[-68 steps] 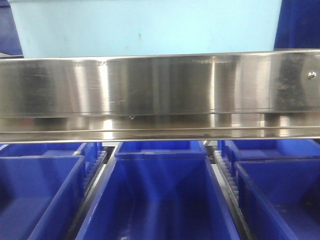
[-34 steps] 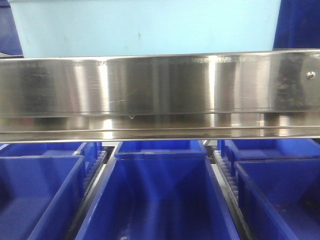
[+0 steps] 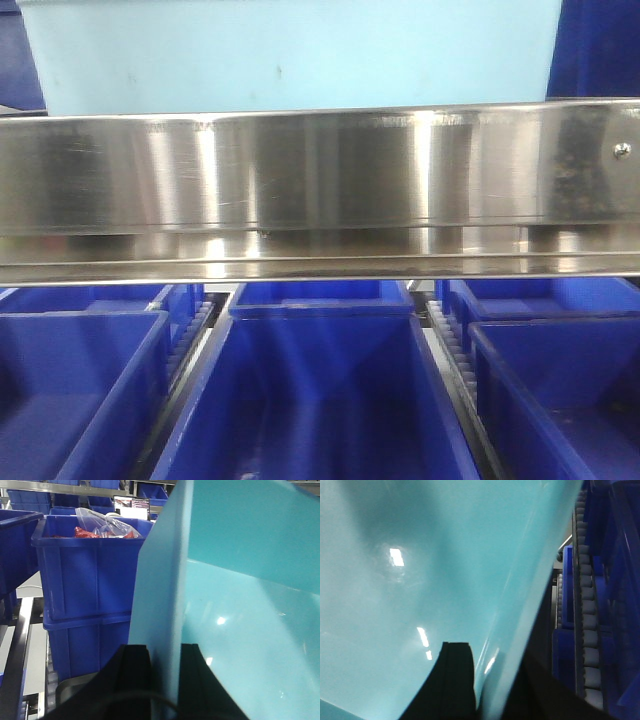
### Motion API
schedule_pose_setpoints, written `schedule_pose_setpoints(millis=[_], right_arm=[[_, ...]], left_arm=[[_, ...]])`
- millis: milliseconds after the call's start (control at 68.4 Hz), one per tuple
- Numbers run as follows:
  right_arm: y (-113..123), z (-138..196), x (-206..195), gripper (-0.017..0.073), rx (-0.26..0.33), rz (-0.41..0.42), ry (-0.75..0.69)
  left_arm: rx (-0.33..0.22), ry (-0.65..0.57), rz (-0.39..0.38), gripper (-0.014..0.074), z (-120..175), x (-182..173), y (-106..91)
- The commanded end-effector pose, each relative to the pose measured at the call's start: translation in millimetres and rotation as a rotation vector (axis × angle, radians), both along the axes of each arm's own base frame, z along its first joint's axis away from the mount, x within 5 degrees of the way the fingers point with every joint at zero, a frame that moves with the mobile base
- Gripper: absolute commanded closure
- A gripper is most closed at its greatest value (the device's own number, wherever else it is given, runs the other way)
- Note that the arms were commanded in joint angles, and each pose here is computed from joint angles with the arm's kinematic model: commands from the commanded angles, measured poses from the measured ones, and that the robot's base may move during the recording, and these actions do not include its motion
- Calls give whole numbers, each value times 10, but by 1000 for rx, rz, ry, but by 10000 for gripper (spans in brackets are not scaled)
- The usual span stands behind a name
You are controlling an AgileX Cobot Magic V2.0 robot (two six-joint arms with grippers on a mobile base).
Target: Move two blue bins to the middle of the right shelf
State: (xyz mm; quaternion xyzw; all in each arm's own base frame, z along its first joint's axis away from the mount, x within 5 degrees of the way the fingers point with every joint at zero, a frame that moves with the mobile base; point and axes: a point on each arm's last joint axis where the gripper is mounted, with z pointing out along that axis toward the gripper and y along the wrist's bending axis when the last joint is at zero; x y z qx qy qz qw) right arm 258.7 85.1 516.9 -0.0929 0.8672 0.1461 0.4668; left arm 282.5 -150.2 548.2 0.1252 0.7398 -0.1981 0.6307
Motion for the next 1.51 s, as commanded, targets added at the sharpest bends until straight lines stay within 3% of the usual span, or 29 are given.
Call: schedule_pose_setpoints(millis=[0, 190, 453, 672, 950, 1198, 1359, 1490], right_arm=[[-51, 59, -45, 712, -34, -1, -38], [-46, 67, -43, 712, -26, 1, -47], [1, -15, 82, 712, -21, 8, -20], [80, -186, 345, 712, -20, 10, 15], [138, -266, 544, 712, 2, 4, -15], [193, -339, 632, 712, 35, 19, 7], [264, -372, 656, 712, 98, 52, 39], [298, -382, 643, 712, 100, 65, 50]], left_arm=[[-97, -86, -11, 704, 180, -89, 36], [-97, -24, -28, 704, 131, -100, 21], [65, 245, -8, 704, -161, -125, 47], [177, 337, 56, 704, -335, -25, 85], [221, 495, 115, 704, -639, 270, 181], [267, 577, 120, 704, -870, 442, 127], [299, 599, 140, 704, -915, 460, 146], [311, 586, 149, 704, -891, 445, 167]])
